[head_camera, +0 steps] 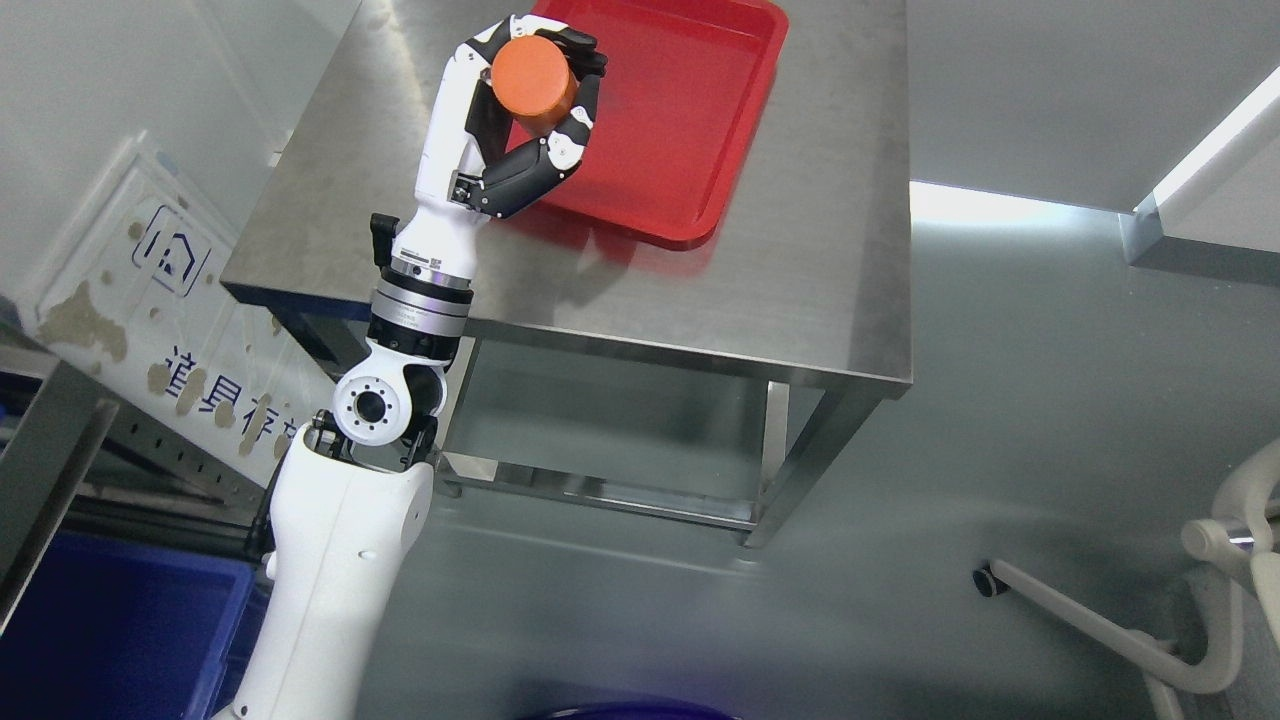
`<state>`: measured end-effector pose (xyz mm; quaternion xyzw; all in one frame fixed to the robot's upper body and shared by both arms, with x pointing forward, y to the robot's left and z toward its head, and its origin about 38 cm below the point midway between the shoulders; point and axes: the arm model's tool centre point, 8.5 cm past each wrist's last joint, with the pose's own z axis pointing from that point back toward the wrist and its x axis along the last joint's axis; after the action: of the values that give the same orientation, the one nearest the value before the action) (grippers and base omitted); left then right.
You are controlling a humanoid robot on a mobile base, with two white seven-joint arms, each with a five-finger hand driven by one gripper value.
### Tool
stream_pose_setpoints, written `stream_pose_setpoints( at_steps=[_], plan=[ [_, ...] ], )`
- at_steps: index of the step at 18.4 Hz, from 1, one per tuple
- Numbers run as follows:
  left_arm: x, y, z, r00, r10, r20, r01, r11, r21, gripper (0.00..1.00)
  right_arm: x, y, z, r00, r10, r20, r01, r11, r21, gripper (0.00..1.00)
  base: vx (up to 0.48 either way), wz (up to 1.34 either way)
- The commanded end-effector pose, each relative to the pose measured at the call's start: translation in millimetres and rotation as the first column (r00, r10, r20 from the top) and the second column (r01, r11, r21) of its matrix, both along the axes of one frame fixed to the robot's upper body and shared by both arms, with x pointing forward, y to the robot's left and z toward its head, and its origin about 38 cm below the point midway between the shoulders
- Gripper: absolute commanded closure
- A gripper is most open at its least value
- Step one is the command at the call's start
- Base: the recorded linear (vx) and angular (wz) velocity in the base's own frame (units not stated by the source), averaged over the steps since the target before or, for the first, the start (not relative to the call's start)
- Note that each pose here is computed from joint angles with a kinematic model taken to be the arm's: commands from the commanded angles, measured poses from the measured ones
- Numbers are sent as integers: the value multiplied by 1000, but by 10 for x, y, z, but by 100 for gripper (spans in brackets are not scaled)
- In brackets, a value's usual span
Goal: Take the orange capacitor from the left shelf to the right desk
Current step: 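Lower the held capacitor over the red tray with the left hand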
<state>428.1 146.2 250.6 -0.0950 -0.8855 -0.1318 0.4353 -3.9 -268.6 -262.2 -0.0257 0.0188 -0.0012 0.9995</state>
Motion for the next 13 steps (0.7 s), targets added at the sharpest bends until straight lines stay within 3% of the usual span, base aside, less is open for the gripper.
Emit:
stream_pose_setpoints(
  at_steps=[1, 5, 13],
  plan=[
    [138, 74, -280, 989, 38, -145, -30, 998, 59, 96, 29, -117, 4, 1000, -8, 22, 9, 1000, -21, 0, 264, -155],
    [199, 163, -488, 976, 84, -200, -65, 993, 96, 96, 29, -117, 4, 1000, -8, 22, 9, 1000, -21, 0, 239, -125],
    [187, 168, -491, 976, 85, -202, -66, 993, 95, 94, 29, -117, 4, 1000, -8, 22, 9, 1000, -21, 0, 107, -65]
  ],
)
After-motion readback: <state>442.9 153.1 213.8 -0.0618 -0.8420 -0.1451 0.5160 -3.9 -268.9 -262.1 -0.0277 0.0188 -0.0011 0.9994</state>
